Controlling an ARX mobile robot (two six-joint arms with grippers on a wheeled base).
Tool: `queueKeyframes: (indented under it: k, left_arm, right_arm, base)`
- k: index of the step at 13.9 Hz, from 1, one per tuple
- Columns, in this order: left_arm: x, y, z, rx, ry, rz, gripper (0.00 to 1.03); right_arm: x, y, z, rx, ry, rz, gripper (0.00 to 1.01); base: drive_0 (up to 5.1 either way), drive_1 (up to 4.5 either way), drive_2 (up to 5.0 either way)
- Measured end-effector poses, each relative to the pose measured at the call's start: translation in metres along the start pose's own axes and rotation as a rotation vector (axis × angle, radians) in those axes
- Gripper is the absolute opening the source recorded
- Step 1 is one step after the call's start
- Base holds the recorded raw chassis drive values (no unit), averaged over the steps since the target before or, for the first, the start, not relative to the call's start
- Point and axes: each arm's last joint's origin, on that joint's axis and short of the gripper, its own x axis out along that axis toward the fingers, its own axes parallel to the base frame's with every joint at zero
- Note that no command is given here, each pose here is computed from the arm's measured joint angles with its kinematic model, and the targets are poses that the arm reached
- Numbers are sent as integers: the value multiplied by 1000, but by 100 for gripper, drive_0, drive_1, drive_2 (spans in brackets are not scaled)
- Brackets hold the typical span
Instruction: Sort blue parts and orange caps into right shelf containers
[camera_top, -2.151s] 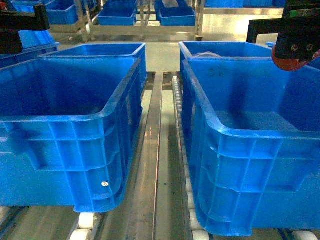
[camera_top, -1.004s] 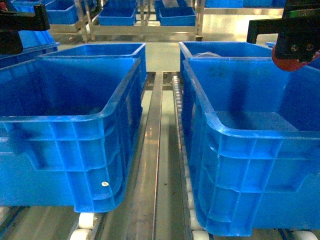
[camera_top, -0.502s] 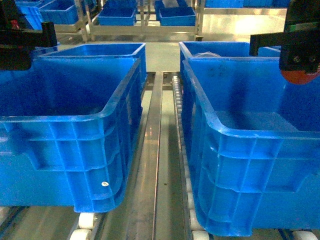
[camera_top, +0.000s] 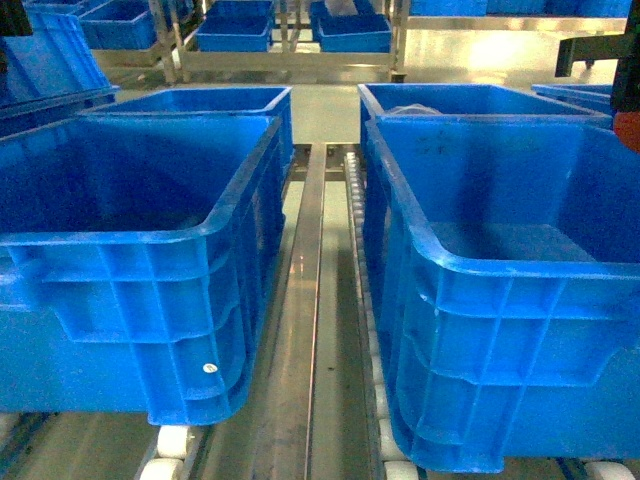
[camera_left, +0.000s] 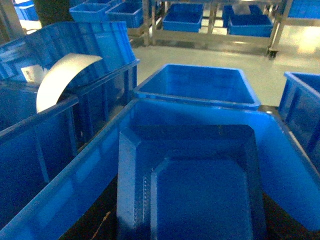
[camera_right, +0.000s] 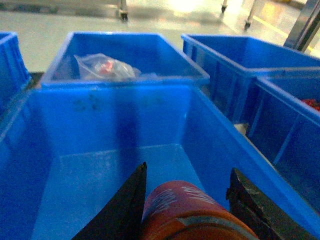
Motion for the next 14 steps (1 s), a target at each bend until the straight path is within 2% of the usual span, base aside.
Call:
queueKeyframes:
  k: [1,2,3,4,5,6,8,9,10,11,12,13,14]
  left_arm:
    - [15,8,-2,5,38,5,44]
    - [30,14,-3,4,64,13,44]
    - [41,17,-1,-9,65,27,44]
    - [47,16,1,-6,73,37,44]
    - [47,12,1,-6,65,48,52]
    - [45,7,-1,5,93,44,65]
    - [44,5,-2,7,94,52,90]
    - [44,5,-2,7,93,55,100]
    - [44,6,-1,4,85,54,97]
    - [38,12,-3,-17,-16,-80,85]
    - [19,17,-11,-13,-50,-187,73]
    - [3,23,-19,-12,-59,-220,60]
    - [-11,31,-26,-12,-59,-227,45]
  right_arm:
    - [15,-5,-6,-8,41,-20,44]
    - [27,-11,-13,0,82,-37,44]
    - [34,-14,-16,21,97,-46,44]
    - [38,-16,-14,57,97,-26,44]
    - [37,-13,-13,71,91,-9,54]
    - [34,-9,-12,76,91,5,66]
    - [28,-7,-6,81,70,-4,92]
    - [28,-8,-4,85,63,-8,100]
    - [28,-8,-4,84,64,-9,97]
    - [28,-12,-5,112,-24,62,92]
    - [18,-23,-13,95,-111,194,80]
    - [2,-37,-26,77,-148,255,67]
    - [-13,-50,-34,65,-176,271,52]
  base:
    - [0,0,0]
    - [0,0,0]
    - [0,0,0]
    - [0,0,0]
    - [0,0,0]
    - [0,0,0]
    - [0,0,0]
    - [0,0,0]
    - [0,0,0]
    - [0,0,0]
    - [0,0,0]
    - [0,0,0]
    - [0,0,0]
